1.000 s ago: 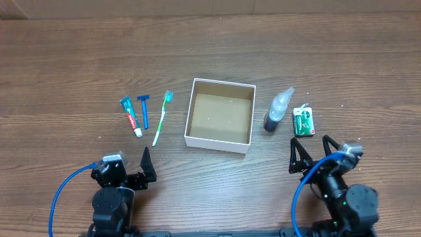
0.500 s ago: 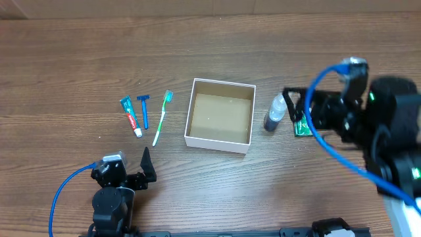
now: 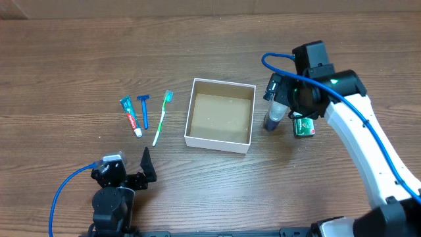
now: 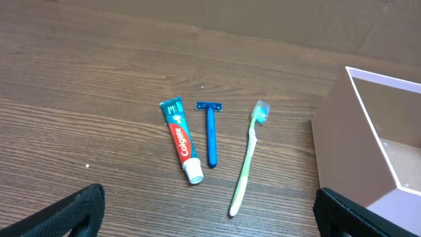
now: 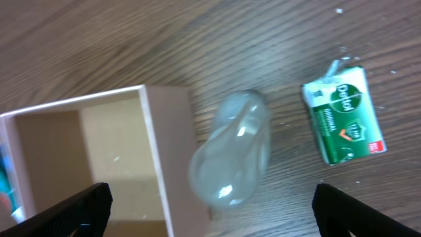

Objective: Pack container
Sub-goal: 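Reach the right gripper to the soap pump bottle and grasp it, then carry the bottle into the box's right corner and release it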

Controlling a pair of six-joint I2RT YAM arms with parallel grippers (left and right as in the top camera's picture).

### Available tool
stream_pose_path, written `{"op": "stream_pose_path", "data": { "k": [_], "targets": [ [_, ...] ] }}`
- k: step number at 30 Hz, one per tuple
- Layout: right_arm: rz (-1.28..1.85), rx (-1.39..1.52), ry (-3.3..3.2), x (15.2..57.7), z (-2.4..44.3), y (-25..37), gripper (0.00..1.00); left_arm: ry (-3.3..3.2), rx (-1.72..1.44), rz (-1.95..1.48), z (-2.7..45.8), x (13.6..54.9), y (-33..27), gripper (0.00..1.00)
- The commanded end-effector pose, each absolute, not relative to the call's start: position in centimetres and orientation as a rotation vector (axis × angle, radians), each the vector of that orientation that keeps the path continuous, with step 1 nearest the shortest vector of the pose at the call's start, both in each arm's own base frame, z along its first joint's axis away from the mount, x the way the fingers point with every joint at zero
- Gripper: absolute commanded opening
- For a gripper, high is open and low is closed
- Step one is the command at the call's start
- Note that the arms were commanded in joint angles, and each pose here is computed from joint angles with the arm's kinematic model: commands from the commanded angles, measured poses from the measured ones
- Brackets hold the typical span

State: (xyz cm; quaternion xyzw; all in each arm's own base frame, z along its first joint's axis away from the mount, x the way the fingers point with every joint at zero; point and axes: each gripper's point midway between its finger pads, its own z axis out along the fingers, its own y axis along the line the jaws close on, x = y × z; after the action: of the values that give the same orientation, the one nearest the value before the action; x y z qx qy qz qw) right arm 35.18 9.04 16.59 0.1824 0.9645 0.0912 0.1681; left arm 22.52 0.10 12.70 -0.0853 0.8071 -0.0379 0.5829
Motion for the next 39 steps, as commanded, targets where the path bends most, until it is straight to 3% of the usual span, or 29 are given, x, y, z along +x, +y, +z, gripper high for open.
{"op": "stream_pose_path", "data": {
  "k": [1,6,10,14,20,22,24,29,33,39],
  "targets": [
    [0.155,0.604,2.758,36.4,14.4,8.0,0.99,1.876,-0.218,-0.11,12.7,22.5,0.1,1.0],
    [0.171,0.598,2.801,37.1,12.3,8.9,0.89,1.876,-0.218,-0.11,12.7,22.5,0.1,1.0],
    [0.183,0.589,2.803,37.1,12.3,9.2,0.68,1.876,-0.218,-0.11,12.7,22.5,0.1,1.0],
    [0.179,0.589,2.808,37.0,12.3,9.2,0.63,1.876,-0.218,-0.11,12.7,22.5,0.1,1.0],
    [0.162,0.591,2.837,36.2,12.1,9.1,0.63,1.876,-0.218,-0.11,12.7,22.5,0.1,1.0],
    [0.154,0.594,2.85,35.9,12.0,9.0,0.57,1.876,-0.218,-0.109,12.7,22.5,0.1,1.0],
    [0.151,0.594,2.855,35.8,11.9,9.0,0.42,1.876,-0.218,-0.11,12.7,22.5,0.1,1.0],
    [0.138,0.578,2.859,35.4,12.3,8.8,0.42,1.876,-0.218,-0.11,12.7,22.5,0.1,1.0],
    [0.102,0.569,2.779,35.6,15.4,7.8,0.43,1.876,-0.218,-0.11,12.7,22.5,0.1,1.0],
    [0.236,0.369,2.576,34.2,26.5,10.1,0.41,1.876,-0.218,-0.11,12.7,22.5,0.1,1.0]
  ]
}}
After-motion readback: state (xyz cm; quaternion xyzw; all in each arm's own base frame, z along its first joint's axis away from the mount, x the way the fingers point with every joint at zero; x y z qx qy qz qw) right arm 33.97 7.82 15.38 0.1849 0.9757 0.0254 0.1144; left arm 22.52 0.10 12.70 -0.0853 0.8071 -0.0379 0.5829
